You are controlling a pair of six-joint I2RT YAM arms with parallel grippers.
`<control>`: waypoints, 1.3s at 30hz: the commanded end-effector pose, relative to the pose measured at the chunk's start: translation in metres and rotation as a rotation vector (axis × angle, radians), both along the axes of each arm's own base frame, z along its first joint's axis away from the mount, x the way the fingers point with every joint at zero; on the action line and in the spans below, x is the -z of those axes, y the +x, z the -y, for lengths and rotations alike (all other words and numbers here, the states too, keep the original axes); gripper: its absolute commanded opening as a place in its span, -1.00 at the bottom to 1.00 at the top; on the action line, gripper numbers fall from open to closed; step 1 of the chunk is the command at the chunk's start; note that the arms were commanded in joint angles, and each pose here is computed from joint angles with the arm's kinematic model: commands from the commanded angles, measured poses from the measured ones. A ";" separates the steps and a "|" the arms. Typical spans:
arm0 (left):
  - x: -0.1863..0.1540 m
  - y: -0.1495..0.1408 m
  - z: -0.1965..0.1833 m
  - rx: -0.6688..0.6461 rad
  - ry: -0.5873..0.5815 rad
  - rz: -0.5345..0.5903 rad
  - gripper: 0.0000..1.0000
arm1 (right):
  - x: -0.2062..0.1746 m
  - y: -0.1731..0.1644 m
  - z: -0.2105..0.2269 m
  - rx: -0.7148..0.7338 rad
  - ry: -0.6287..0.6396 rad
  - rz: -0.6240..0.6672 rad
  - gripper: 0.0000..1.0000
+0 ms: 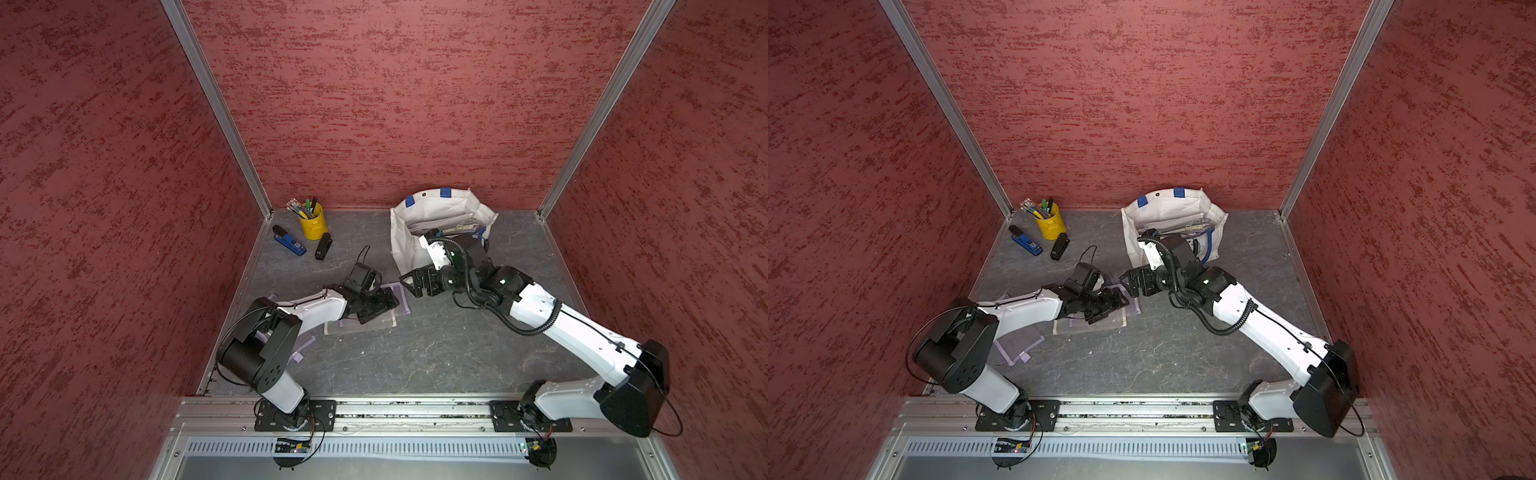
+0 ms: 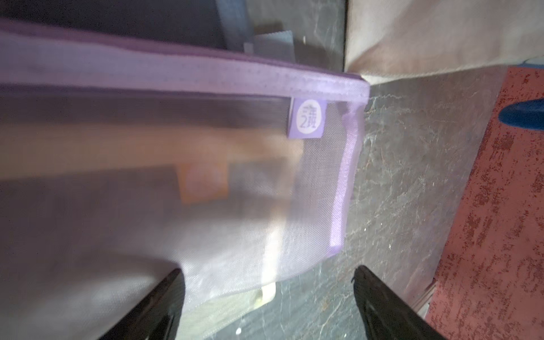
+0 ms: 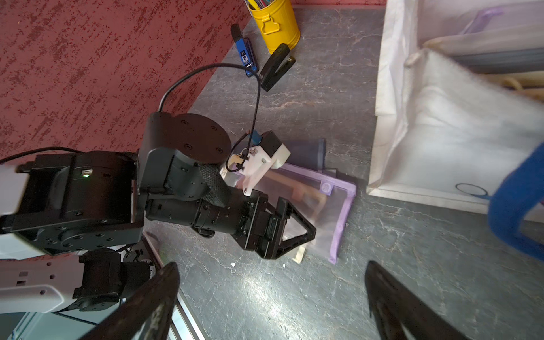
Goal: Put the pencil pouch into the canvas bag
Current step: Move the pencil pouches to the center of the board.
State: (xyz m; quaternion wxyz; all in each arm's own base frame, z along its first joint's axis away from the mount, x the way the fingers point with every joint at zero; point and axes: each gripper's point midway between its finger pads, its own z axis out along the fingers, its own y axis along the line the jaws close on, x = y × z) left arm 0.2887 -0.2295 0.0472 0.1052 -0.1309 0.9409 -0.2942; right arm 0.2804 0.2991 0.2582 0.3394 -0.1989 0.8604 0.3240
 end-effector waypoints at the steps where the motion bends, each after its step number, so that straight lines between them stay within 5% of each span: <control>1: -0.024 -0.003 -0.001 0.023 -0.029 0.004 0.80 | -0.010 -0.003 0.011 0.040 0.021 0.025 0.97; 8: -0.059 0.035 -0.054 -0.059 -0.023 0.075 0.78 | 0.005 -0.022 0.024 0.056 0.041 -0.036 0.97; 19: -0.006 0.053 -0.105 -0.128 0.134 0.047 0.78 | 0.053 -0.049 0.032 0.043 0.023 -0.191 0.97; 33: 0.028 -0.050 -0.004 -0.011 0.050 -0.086 0.78 | 0.121 -0.078 0.062 0.182 0.055 -0.374 0.97; 39: 0.006 -0.088 0.059 0.107 -0.090 -0.089 0.77 | 0.145 -0.074 0.082 0.285 0.081 -0.418 0.95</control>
